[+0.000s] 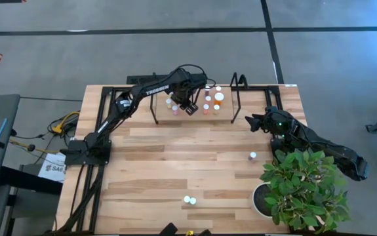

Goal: Pick and place medicine bottles onto shelf by color
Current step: Put the pink pill bottle on the shelf, then put the yellow pill bottle on the shelf

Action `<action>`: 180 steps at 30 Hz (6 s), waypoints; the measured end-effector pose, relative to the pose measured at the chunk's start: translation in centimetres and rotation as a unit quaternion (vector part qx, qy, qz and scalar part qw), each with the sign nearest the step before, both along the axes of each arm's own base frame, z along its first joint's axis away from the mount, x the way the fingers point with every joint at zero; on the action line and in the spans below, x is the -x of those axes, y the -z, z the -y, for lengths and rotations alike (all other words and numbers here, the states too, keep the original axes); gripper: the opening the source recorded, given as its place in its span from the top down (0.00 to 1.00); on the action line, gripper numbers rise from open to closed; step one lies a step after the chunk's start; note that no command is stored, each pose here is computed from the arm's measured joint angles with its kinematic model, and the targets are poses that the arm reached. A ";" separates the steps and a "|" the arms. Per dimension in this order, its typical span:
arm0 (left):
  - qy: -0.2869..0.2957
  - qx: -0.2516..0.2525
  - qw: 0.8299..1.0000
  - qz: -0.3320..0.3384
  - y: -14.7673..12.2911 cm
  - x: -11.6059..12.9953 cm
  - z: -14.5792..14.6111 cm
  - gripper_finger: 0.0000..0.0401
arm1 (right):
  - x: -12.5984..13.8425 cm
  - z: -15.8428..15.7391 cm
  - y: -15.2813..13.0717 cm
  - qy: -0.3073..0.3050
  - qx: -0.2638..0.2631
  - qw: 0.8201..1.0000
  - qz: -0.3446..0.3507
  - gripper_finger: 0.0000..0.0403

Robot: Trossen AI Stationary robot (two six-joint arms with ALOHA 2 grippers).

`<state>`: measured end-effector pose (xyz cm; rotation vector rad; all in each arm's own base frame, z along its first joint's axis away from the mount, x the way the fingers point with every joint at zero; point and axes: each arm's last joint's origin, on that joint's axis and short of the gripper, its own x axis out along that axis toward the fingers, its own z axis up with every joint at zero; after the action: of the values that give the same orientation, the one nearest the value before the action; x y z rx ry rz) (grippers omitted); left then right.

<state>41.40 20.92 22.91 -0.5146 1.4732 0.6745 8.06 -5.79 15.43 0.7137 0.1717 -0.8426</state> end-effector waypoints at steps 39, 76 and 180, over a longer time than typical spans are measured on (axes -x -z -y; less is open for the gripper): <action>0.026 0.016 0.999 -0.014 1.4 0.2 0.0 0.72 | 0.0 0.0 0.0 0.000 0.000 1.000 0.000 0.24; 0.012 -0.010 1.000 0.002 -1.4 0.6 -0.6 0.33 | 0.0 0.0 0.0 0.000 0.000 1.000 0.000 0.24; 0.292 0.004 0.953 0.076 2.4 -0.9 43.4 0.32 | 0.0 0.0 0.0 0.000 0.000 1.000 -0.001 0.24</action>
<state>42.32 -22.49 20.53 -0.1130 1.3868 0.1549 8.05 -5.79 15.41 0.7139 0.1729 -0.8430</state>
